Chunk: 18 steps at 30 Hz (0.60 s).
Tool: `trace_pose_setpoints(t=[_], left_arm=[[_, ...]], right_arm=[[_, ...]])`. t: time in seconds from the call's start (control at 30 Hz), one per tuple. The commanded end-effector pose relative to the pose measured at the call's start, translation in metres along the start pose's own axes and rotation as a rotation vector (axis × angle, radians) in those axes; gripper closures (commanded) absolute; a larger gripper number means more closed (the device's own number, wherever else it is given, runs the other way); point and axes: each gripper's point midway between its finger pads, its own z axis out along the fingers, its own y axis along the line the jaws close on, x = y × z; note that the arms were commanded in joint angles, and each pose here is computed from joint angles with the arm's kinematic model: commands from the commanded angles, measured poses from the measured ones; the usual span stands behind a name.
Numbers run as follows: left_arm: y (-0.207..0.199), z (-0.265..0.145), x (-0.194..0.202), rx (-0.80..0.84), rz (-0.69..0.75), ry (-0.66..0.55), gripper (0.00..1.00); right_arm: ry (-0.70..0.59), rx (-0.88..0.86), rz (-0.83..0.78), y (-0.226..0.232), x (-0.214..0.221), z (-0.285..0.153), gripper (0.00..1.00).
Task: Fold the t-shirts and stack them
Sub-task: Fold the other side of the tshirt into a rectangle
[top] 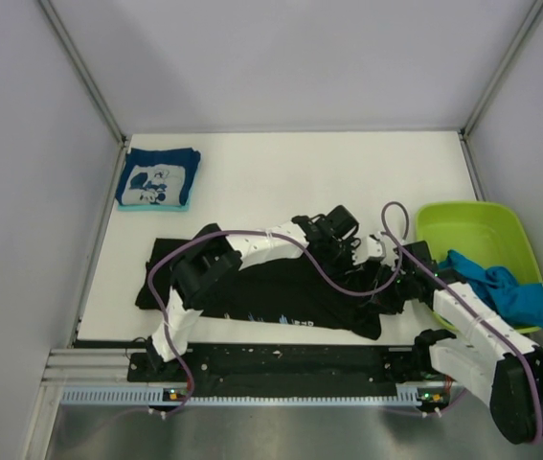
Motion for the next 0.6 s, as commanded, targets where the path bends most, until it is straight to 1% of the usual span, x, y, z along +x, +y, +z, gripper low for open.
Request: trace_pose_setpoints(t=[0.0, 0.03, 0.1, 0.13, 0.17, 0.23, 0.37, 0.47, 0.57], left_arm=[[0.009, 0.001, -0.016, -0.026, 0.009, -0.031, 0.68], [0.005, 0.000, -0.014, -0.008, 0.007, -0.027, 0.72], [-0.001, 0.000, -0.011, 0.015, 0.000, -0.026, 0.85], [-0.004, -0.002, -0.011, 0.023, -0.001, -0.030, 0.97], [-0.006, -0.005, -0.012, 0.027, -0.002, -0.033, 1.00], [-0.013, -0.015, -0.016, 0.048, -0.004, -0.039, 1.00], [-0.029, -0.048, -0.025, 0.075, 0.022, -0.070, 1.00], [-0.038, -0.060, -0.019, 0.085, 0.030, -0.075, 1.00], [-0.053, -0.065, -0.008, 0.129, 0.019, -0.059, 1.00]], right_arm=[[-0.007, -0.023, 0.002, 0.002, -0.003, 0.005, 0.79], [-0.010, -0.026, 0.002, 0.003, -0.003, 0.004, 0.85], [-0.017, -0.030, -0.003, 0.004, -0.004, 0.003, 0.94], [-0.027, -0.030, -0.004, 0.004, -0.006, 0.003, 0.98], [-0.033, -0.032, -0.007, 0.005, -0.007, 0.001, 1.00], [-0.036, -0.032, -0.011, 0.006, -0.007, -0.001, 1.00], [-0.056, -0.024, -0.034, 0.010, -0.012, -0.010, 1.00], [-0.063, -0.013, -0.051, 0.011, -0.013, -0.016, 1.00], [-0.055, -0.020, -0.064, 0.014, -0.011, -0.021, 1.00]])
